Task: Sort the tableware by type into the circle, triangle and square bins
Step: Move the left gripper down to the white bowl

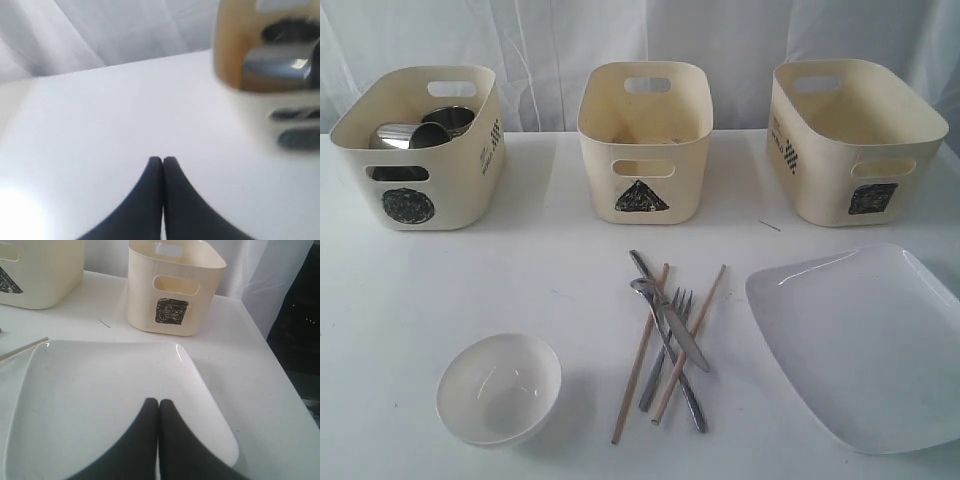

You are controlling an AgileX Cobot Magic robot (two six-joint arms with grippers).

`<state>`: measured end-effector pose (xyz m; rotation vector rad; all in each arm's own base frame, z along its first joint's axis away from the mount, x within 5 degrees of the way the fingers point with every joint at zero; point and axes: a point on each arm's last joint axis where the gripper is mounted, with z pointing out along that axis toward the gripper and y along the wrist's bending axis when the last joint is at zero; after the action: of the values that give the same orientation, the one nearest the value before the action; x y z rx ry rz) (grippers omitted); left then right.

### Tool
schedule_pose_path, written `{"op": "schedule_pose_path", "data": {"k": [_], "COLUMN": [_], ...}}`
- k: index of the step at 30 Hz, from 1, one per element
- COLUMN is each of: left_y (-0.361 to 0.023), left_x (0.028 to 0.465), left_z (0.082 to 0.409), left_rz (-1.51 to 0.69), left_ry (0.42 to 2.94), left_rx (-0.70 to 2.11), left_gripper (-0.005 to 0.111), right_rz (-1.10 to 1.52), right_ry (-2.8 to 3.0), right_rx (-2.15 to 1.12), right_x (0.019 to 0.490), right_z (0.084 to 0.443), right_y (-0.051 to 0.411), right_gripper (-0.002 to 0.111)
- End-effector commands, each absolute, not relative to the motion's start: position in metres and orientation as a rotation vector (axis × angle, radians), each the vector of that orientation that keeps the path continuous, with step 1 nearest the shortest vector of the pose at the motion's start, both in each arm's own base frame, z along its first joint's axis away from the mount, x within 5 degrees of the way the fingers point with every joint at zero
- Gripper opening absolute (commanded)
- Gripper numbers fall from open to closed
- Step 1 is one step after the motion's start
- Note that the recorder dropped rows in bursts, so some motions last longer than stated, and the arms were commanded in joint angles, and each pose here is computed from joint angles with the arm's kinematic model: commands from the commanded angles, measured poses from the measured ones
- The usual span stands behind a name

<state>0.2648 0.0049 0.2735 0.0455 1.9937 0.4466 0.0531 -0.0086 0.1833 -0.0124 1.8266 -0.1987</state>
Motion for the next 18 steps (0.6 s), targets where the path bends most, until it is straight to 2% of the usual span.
{"op": "schedule_pose_path", "data": {"k": [1, 3, 7, 10, 13, 16, 18], "left_y": [0.012, 0.010, -0.011, -0.040, -0.060, -0.065, -0.067], "left_x": [0.244, 0.231, 0.201, 0.180, 0.168, 0.174, 0.187], "left_z": [0.245, 0.230, 0.225, 0.243, 0.270, 0.283, 0.279], "left_rz": [0.878, 0.802, 0.521, 0.225, -0.093, -0.144, -0.142], "left_ry": [2.094, 2.219, 2.457, 2.504, 2.555, 2.543, 2.509], "left_rx": [0.613, 0.628, 0.520, 0.609, 0.467, 0.436, 0.423], "left_gripper": [0.000, 0.000, 0.000, 0.000, 0.000, 0.001, 0.008], "right_rz": [-0.209, -0.209, -0.209, -0.209, -0.209, -0.209, -0.209], "right_ry": [1.821, 1.821, 1.821, 1.821, 1.821, 1.821, 1.821], "right_rx": [-0.027, -0.027, -0.027, -0.027, -0.027, -0.027, -0.027], "right_x": [0.053, 0.053, 0.053, 0.053, 0.053, 0.053, 0.053], "right_z": [0.183, 0.183, 0.183, 0.183, 0.183, 0.183, 0.183], "right_y": [-0.009, -0.009, -0.009, -0.009, -0.009, -0.009, -0.009], "right_gripper": [0.000, 0.000, 0.000, 0.000, 0.000, 0.000, 0.000]}}
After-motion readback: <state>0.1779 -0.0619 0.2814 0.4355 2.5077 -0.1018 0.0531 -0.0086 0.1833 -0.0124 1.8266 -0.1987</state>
